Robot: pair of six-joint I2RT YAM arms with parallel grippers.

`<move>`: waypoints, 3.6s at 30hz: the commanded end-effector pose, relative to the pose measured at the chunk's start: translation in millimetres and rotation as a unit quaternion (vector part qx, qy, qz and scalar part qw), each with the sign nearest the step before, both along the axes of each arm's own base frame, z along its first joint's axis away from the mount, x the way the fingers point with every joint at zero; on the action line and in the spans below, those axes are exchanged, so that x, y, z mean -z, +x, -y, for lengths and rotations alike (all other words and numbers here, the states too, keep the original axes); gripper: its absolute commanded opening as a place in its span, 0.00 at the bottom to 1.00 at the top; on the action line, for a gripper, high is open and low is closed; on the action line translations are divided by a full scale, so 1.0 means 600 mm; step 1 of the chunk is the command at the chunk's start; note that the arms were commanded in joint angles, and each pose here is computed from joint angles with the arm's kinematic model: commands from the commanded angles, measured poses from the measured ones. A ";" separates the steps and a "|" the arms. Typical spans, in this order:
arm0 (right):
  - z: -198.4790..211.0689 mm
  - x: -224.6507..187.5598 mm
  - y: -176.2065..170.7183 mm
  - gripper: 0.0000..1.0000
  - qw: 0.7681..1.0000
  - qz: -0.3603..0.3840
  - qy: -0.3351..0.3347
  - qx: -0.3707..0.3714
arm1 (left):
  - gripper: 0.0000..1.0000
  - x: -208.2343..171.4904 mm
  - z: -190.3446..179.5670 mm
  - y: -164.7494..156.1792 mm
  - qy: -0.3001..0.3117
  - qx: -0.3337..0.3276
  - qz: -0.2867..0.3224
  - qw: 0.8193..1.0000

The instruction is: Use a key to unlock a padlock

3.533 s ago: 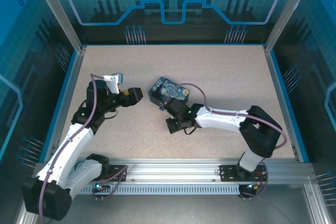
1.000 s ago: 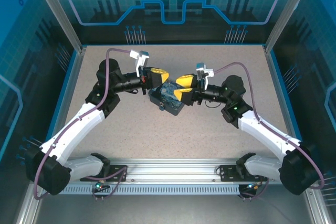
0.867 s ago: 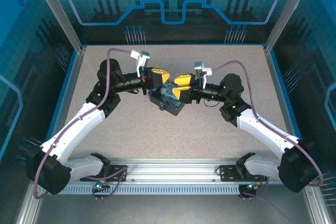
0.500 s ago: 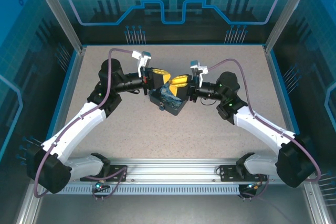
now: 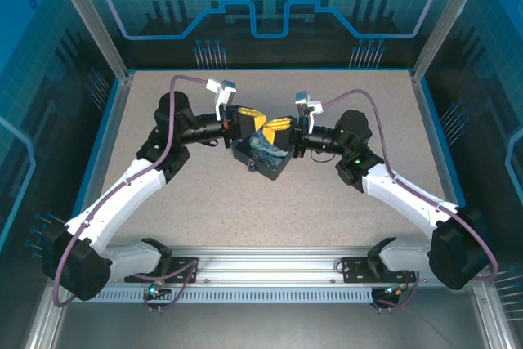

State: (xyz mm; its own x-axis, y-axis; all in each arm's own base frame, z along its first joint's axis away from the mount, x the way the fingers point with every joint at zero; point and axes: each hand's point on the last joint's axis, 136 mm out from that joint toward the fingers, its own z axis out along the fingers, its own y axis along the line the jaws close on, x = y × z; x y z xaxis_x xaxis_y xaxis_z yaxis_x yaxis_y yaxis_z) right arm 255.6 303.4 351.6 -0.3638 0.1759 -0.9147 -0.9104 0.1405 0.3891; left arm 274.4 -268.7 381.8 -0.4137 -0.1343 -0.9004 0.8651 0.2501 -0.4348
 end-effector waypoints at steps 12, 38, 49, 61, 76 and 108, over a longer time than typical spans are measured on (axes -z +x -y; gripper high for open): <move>0.007 -0.015 -0.005 0.00 1.000 0.018 -0.002 0.014 | 0.09 -0.020 0.002 -0.002 -0.006 0.001 0.027 1.000; 0.074 0.180 0.056 0.00 0.959 -0.139 -0.180 0.167 | 0.85 0.164 -0.126 0.046 0.063 -0.190 -0.118 0.973; 0.011 0.324 0.130 0.00 0.921 -0.314 -0.172 0.152 | 0.94 0.352 -0.121 0.043 0.067 -0.177 -0.204 0.961; -0.012 0.393 0.170 0.00 0.901 -0.354 -0.202 0.150 | 0.94 0.467 -0.106 0.079 0.057 -0.166 -0.257 0.950; 0.013 0.463 0.163 0.00 0.861 -0.394 -0.270 0.177 | 0.93 0.501 -0.099 0.099 0.091 -0.155 -0.220 0.959; 0.005 0.465 0.153 0.00 0.858 -0.387 -0.293 0.170 | 0.77 0.574 -0.045 0.109 0.192 -0.133 -0.138 0.962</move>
State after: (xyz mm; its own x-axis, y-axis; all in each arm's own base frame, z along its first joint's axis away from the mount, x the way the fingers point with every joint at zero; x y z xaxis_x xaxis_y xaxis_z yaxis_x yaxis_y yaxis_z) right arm 356.5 303.0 94.0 -0.8976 0.0164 -0.4406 -0.3117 0.6830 0.6605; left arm 338.9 -235.1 45.7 -0.6714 -0.0075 -0.7411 0.5788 0.6191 -0.5307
